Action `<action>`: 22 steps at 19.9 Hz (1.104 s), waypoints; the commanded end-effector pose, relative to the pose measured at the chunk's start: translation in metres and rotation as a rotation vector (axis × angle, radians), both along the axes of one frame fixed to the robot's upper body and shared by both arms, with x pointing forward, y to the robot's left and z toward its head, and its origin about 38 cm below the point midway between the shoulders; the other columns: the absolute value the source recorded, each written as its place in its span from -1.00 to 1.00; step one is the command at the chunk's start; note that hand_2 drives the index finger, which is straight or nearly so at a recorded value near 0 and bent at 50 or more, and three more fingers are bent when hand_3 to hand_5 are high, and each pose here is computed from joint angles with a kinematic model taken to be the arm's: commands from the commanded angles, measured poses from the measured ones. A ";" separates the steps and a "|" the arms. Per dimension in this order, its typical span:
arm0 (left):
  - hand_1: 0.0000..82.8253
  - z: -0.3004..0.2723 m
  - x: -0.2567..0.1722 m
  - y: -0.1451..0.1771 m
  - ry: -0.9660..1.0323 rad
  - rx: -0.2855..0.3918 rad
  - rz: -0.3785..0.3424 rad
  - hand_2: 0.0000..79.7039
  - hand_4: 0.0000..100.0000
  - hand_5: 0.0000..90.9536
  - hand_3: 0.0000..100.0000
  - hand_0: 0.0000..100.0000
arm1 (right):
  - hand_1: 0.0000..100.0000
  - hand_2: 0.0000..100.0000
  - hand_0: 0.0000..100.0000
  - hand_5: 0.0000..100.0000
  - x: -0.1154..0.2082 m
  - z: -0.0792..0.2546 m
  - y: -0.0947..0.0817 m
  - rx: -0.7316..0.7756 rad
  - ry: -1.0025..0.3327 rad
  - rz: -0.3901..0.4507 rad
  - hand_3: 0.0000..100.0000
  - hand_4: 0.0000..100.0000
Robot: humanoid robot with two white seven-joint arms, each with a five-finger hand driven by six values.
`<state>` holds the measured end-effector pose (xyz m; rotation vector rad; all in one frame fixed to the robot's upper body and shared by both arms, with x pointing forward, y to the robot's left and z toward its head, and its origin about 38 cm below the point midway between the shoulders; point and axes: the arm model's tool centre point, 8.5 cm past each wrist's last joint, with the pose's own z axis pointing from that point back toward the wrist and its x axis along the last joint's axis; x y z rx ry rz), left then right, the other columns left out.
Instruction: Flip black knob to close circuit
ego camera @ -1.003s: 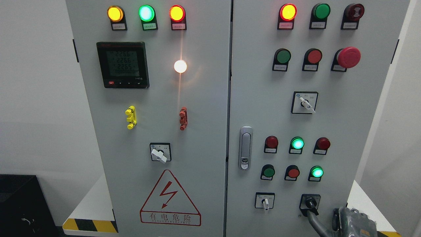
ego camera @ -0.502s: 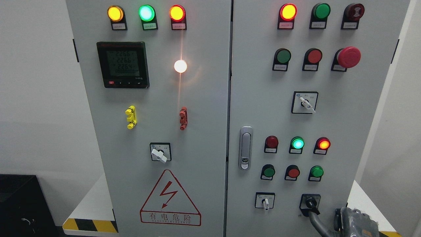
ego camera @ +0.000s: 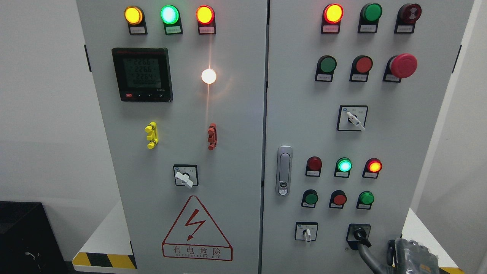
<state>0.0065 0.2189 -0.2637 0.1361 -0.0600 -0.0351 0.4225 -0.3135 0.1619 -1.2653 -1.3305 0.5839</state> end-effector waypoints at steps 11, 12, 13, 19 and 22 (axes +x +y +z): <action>0.34 0.000 -0.005 -0.001 -0.006 -0.003 0.002 -1.00 -1.00 -1.00 -1.00 -0.76 | -1.00 0.88 -1.00 1.00 -0.001 0.003 0.003 0.012 -0.014 0.018 1.00 1.00; 0.34 -0.001 -0.005 -0.002 -0.006 -0.005 0.002 -1.00 -1.00 -1.00 -1.00 -0.76 | -1.00 0.88 -1.00 1.00 -0.001 0.003 0.004 0.012 -0.014 0.019 1.00 1.00; 0.34 0.000 -0.005 -0.001 -0.006 -0.003 0.002 -1.00 -1.00 -1.00 -1.00 -0.76 | -1.00 0.88 -1.00 1.00 -0.001 0.002 0.005 0.011 -0.013 0.023 1.00 1.00; 0.34 0.000 -0.005 -0.001 -0.006 -0.003 0.002 -1.00 -1.00 -1.00 -1.00 -0.76 | -1.00 0.88 -1.00 1.00 -0.001 -0.002 0.012 0.007 -0.005 0.047 1.00 1.00; 0.34 -0.001 -0.005 -0.002 -0.006 -0.005 0.002 -1.00 -1.00 -1.00 -1.00 -0.76 | -1.00 0.88 -1.00 1.00 0.000 -0.002 0.017 0.004 -0.004 0.058 1.00 1.00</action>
